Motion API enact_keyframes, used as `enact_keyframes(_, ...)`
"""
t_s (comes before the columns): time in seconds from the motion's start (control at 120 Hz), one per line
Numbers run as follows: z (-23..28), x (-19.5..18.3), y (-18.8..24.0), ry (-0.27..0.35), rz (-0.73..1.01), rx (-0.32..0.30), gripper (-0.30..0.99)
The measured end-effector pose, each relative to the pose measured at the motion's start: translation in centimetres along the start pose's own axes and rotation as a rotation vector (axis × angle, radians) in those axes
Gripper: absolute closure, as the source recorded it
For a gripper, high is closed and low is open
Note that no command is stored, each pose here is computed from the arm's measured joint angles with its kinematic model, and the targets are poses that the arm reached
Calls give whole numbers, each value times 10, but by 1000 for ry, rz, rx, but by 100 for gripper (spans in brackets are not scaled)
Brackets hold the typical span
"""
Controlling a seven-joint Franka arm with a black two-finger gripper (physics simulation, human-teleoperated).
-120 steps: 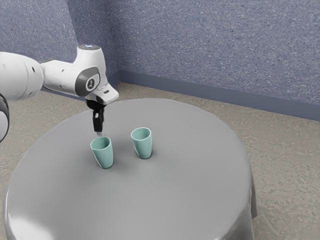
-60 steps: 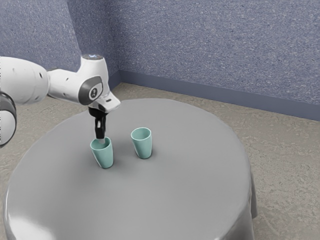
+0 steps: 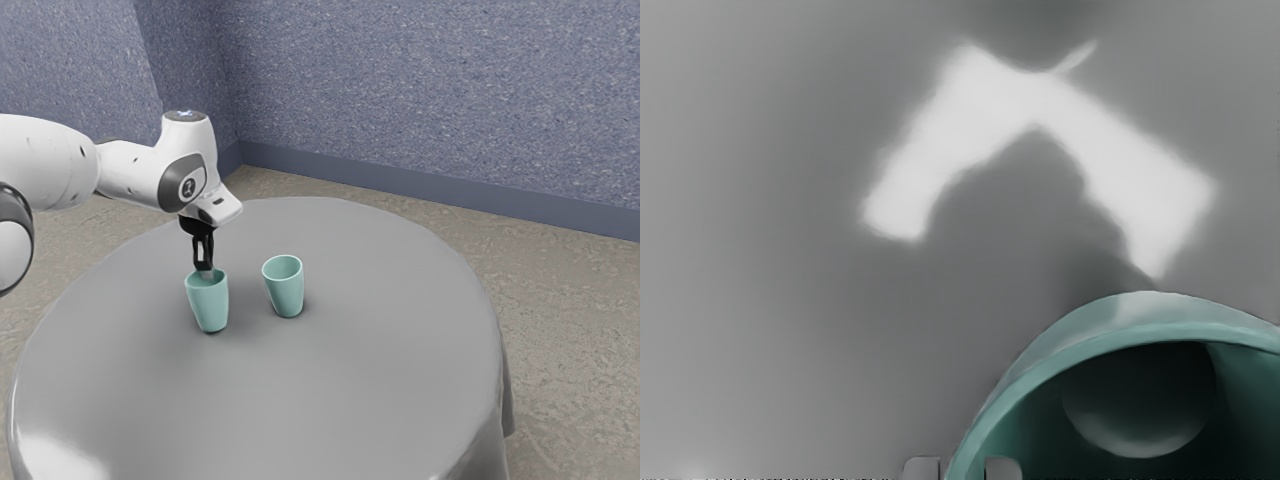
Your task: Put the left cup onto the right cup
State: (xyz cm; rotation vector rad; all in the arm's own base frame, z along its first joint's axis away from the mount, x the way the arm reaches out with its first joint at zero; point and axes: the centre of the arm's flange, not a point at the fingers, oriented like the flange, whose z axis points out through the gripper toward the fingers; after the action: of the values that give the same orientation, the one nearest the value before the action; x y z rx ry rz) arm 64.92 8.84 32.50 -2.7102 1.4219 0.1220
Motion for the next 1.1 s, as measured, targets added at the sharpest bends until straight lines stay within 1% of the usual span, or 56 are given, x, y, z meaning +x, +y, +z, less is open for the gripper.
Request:
enact_keyframes(0.167, -4, -4, 5, 2, -11, -2, 77)
enact_keyframes(0.467, -27, -6, 18, 15, -21, 7, 79)
enact_keyframes(0.933, -96, -1, 45, 24, -35, 10, 79)
enact_keyframes(1.1, -117, 1, 53, 24, -31, 24, 79)
